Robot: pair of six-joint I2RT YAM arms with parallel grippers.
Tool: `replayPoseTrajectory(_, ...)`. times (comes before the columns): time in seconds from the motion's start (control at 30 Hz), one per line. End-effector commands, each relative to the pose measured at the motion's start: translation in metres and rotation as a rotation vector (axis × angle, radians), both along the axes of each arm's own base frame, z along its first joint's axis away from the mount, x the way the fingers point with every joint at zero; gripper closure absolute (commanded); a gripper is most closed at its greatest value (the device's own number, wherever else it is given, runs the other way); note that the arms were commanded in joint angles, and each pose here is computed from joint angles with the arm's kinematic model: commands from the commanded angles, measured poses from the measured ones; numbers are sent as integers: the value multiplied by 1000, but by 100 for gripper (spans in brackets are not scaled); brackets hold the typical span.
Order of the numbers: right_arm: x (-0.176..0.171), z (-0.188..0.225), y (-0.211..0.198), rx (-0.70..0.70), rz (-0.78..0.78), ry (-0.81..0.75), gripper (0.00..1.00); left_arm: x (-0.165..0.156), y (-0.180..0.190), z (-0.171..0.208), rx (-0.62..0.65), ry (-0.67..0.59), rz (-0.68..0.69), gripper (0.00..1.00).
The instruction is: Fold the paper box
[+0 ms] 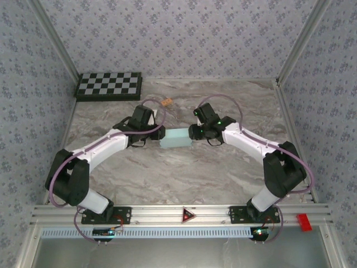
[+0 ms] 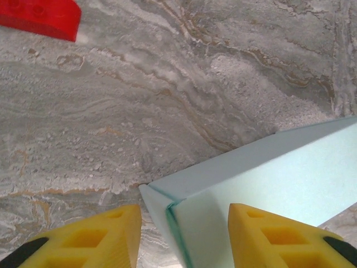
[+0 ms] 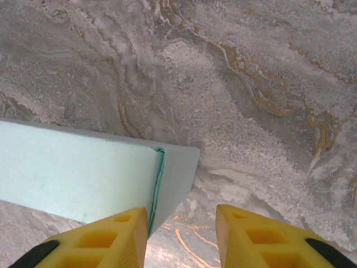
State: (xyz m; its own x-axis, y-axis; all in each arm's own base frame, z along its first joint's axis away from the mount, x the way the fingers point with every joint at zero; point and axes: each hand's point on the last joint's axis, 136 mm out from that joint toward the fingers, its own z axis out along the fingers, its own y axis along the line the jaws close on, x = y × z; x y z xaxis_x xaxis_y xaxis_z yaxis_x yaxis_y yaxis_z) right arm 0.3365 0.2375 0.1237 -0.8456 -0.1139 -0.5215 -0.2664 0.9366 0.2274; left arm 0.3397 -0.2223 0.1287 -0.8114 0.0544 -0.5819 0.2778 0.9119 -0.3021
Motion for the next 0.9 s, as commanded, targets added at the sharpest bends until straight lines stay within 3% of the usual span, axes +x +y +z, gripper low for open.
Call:
replayPoseTrajectory(0.0,-5,21,-5,33,-7,-13,59,4,-8,17,11,-13,-52,54)
replayPoseTrajectory(0.2,-9,23,-26,38,-44,-42,57,15,-13,34,69,-84,-126,41)
replayPoseTrajectory(0.4,-17,18,-51,32,-86,-41,57,8,-38,42,162,-191,-461,23)
replayPoseTrajectory(0.63,-26,11,-76,27,-133,-28,57,3,-54,24,239,-298,-879,21)
replayPoseTrajectory(0.73,-28,10,-82,28,-143,-36,57,16,-56,28,222,-351,-923,21)
replayPoseTrajectory(0.87,-30,8,-86,34,-155,-40,57,6,-66,24,194,-386,-1103,21)
